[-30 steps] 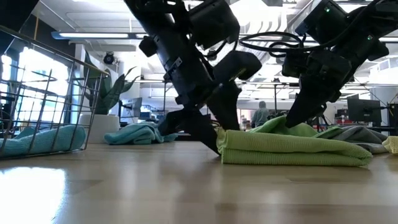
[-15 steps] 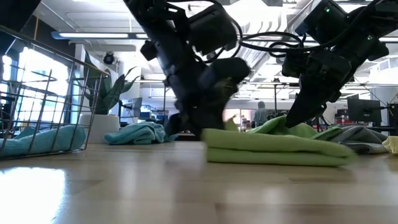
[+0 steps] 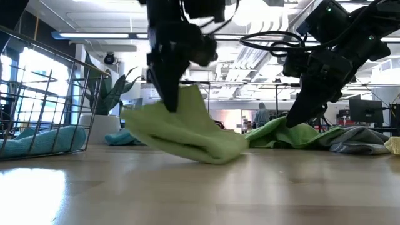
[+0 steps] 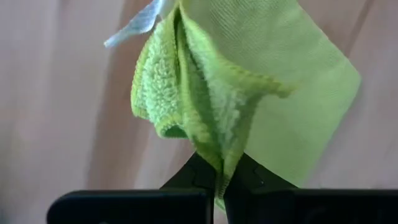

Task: Fold microfiber towels
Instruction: Put the light green microfiber towel into the wire basket, then fold the green microfiber towel

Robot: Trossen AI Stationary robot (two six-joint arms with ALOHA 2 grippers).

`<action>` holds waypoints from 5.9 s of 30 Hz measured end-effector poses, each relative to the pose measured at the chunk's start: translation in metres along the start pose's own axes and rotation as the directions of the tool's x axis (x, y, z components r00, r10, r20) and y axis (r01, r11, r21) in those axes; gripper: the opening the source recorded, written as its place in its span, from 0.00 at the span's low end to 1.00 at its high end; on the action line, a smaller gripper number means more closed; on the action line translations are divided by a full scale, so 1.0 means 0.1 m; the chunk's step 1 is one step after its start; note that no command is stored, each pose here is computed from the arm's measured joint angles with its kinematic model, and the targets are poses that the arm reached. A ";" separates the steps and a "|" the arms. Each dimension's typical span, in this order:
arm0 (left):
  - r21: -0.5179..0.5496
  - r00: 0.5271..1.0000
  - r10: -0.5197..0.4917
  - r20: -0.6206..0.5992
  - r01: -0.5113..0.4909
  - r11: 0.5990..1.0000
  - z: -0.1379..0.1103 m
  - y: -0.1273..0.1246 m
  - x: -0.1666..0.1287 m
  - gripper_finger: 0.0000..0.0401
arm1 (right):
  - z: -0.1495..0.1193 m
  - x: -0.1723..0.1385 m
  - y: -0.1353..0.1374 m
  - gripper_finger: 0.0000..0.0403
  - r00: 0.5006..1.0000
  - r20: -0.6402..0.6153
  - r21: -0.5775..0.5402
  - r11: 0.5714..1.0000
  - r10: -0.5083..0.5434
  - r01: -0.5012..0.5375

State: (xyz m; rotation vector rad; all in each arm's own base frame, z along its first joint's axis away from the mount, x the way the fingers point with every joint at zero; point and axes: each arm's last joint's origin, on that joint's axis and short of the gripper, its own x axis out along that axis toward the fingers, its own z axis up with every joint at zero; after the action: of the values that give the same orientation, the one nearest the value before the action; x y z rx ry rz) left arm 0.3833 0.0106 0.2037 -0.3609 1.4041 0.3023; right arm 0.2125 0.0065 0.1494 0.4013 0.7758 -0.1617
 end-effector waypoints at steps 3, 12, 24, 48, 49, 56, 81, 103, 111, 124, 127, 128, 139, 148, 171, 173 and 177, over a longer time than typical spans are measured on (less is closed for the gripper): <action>0.075 0.997 0.071 -0.020 -0.069 0.995 -0.03 -0.08 -0.17 0.00 | 0.00 0.00 0.00 0.40 1.000 -0.001 0.000 1.000 0.000 0.000; 0.242 0.956 0.291 -0.023 -0.277 0.930 -0.19 -0.32 -0.73 0.00 | 0.00 0.00 0.00 0.40 1.000 -0.001 0.000 1.000 0.000 0.000; 0.409 0.938 0.306 0.162 -0.346 0.845 -0.55 -0.72 -1.36 0.00 | 0.00 0.00 0.00 0.40 1.000 -0.002 0.000 1.000 -0.001 0.001; 0.439 0.973 -0.155 0.172 0.065 0.896 -1.58 -0.82 -2.33 0.00 | -0.01 0.00 0.00 0.40 1.000 -0.006 0.000 1.000 -0.003 0.003; 0.452 0.973 -0.174 0.149 0.089 0.888 -1.61 -0.84 -2.33 0.00 | -0.01 0.00 0.00 0.40 1.000 -0.008 0.000 1.000 -0.004 0.004; 0.484 0.970 -0.230 0.075 0.167 0.859 -1.86 -1.01 -2.35 0.00 | -0.01 0.00 0.00 0.40 1.000 -0.008 0.000 1.000 -0.004 0.004; 0.764 0.953 0.031 -0.301 0.222 0.606 -2.48 -0.65 -1.43 0.00 | -0.01 0.00 0.00 0.40 1.000 -0.008 0.000 1.000 -0.003 0.003; 0.922 0.905 0.213 -0.367 0.324 0.213 -2.26 -0.69 -0.91 0.00 | -0.01 0.00 0.00 0.40 1.000 -0.008 0.000 1.000 -0.004 0.004; 0.946 0.930 0.194 -0.311 0.323 -0.034 -2.29 -0.77 -1.03 0.00 | -0.01 0.00 0.00 0.40 1.000 -0.009 0.000 1.000 -0.004 0.004; 0.943 0.933 0.199 -0.301 0.322 -0.086 -2.09 -0.63 -0.75 0.00 | -0.01 0.00 0.00 0.40 1.000 -0.009 0.000 1.000 -0.003 0.003; 0.953 0.932 0.204 -0.298 0.301 0.016 -2.04 -0.57 -0.68 0.00 | -0.01 0.00 0.00 0.40 1.000 -0.009 0.000 1.000 -0.004 0.004; 0.957 0.934 0.205 -0.292 0.284 0.065 -2.01 -0.55 -0.67 0.00 | -0.01 0.00 0.00 0.40 1.000 -0.009 0.000 1.000 -0.003 0.003; 0.673 0.946 0.297 -0.128 -0.137 0.727 -1.82 -0.42 -0.60 0.13 | -0.01 0.00 0.00 0.40 1.000 -0.009 0.000 1.000 -0.004 0.004; 0.508 0.946 0.306 -0.107 -0.213 0.835 -1.79 -0.40 -0.60 0.22 | -0.01 0.00 0.00 0.40 1.000 -0.009 0.000 1.000 -0.004 0.004; -0.232 0.738 0.330 0.589 -0.236 0.944 -1.19 -0.60 -1.02 0.40 | -0.01 0.00 0.00 0.40 1.000 -0.009 0.000 1.000 -0.004 0.004; -0.200 0.714 0.309 0.628 -0.236 0.951 -1.03 -0.60 -1.00 0.40 | -0.01 0.00 0.00 0.40 1.000 -0.008 0.000 1.000 -0.003 0.003; -0.141 0.676 0.293 0.676 -0.271 0.952 -0.74 -0.59 -0.89 0.40 | -0.01 0.00 0.00 0.40 1.000 -0.010 0.000 1.000 -0.004 0.004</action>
State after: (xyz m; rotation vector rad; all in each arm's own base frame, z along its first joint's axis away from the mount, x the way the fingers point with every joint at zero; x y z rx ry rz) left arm 0.3286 -0.0732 0.2863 -0.0242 0.6946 0.6443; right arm 0.2118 0.0065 0.1487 0.4004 0.7863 -0.1635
